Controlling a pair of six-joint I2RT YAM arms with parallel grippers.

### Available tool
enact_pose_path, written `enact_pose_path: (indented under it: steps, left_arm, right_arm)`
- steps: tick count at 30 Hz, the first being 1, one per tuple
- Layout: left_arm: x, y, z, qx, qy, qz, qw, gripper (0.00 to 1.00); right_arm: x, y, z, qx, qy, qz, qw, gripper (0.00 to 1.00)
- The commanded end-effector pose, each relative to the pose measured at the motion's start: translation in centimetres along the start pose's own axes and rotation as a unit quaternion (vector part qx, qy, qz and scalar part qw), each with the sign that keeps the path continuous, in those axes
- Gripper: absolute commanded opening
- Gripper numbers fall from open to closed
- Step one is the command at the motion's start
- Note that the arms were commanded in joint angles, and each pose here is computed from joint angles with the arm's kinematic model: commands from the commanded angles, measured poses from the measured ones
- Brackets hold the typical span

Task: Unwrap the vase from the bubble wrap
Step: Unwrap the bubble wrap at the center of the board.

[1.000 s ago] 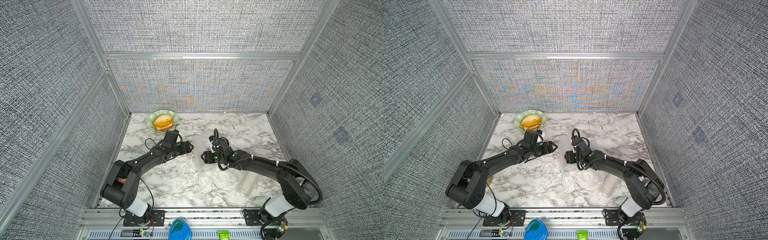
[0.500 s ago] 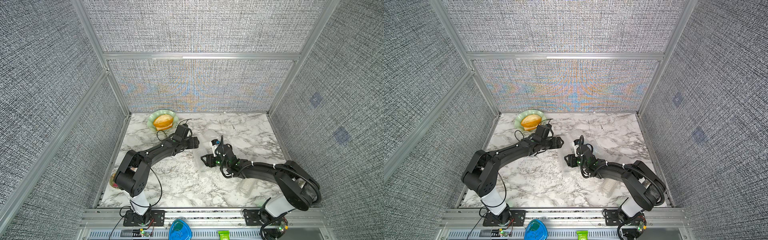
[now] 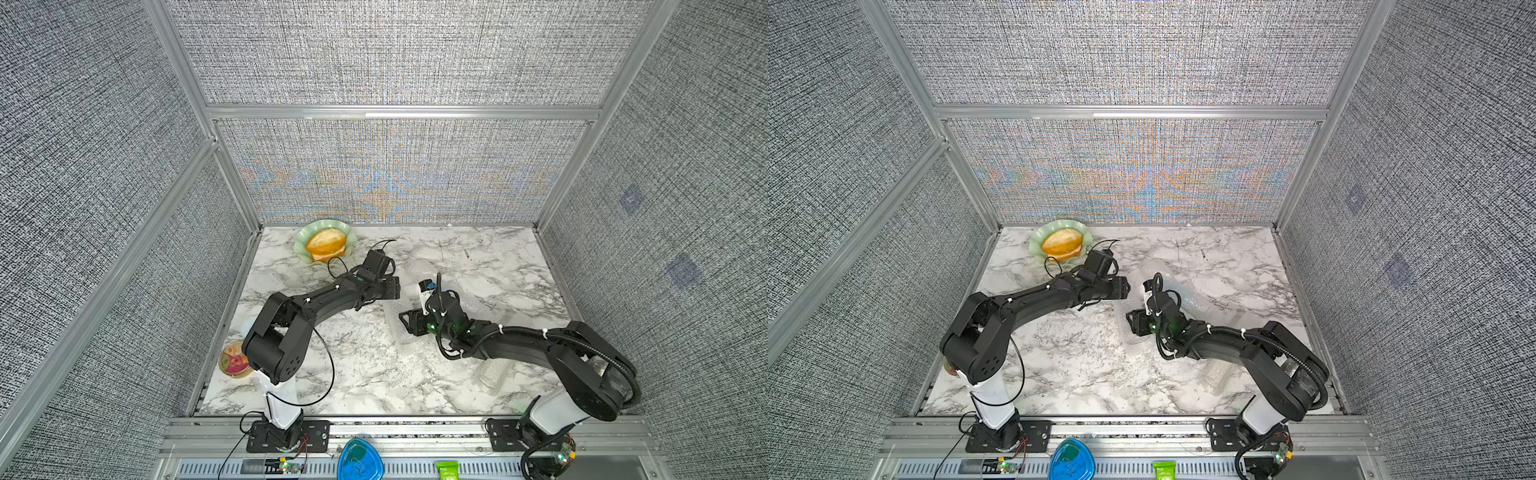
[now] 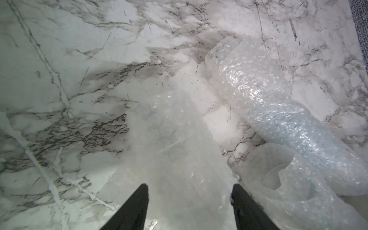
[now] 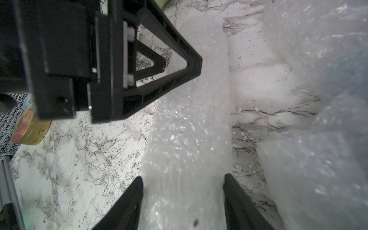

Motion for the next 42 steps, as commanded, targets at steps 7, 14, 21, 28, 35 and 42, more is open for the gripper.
enact_pose_path:
  steps: [7, 14, 21, 28, 35, 42]
  left_arm:
    - [-0.8, 1.8, 0.2, -0.005, 0.014, -0.032, 0.999, 0.30]
    - [-0.5, 1.7, 0.6, -0.019, 0.039, -0.020, 0.999, 0.04]
    - [-0.5, 1.5, 0.4, -0.023, 0.048, -0.009, 0.999, 0.00]
    - [-0.7, 2.8, 0.6, -0.024, 0.052, -0.018, 0.998, 0.00]
    - [-0.8, 4.4, 2.0, -0.017, 0.072, -0.032, 0.997, 0.00]
    - [-1.1, 4.7, 2.5, -0.002, 0.073, -0.031, 0.997, 0.00]
  right_arm:
    - [0.1, 0.5, -1.7, 0.073, 0.020, 0.003, 0.997, 0.58]
    - [0.2, 0.5, -1.7, 0.089, 0.036, 0.006, 0.995, 0.58]
    - [0.6, 0.2, -1.4, 0.096, 0.056, 0.009, 0.994, 0.58]
    - [0.5, 0.0, -1.6, 0.105, 0.058, 0.010, 0.993, 0.58]
    - [0.7, 0.0, -2.5, 0.136, 0.049, 0.021, 0.989, 0.58]
    - [0.6, 0.0, -2.4, 0.132, 0.050, 0.020, 0.990, 0.58]
Point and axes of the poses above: each gripper's point midway between its finger pads, its own y axis back along the fingers, its own z axis along the line the jaws close on, x = y × z, the point moved 1 cm from there along y, back along the fingers, and after that the axes turned 8 degrees about y, right-handed, at the moved point
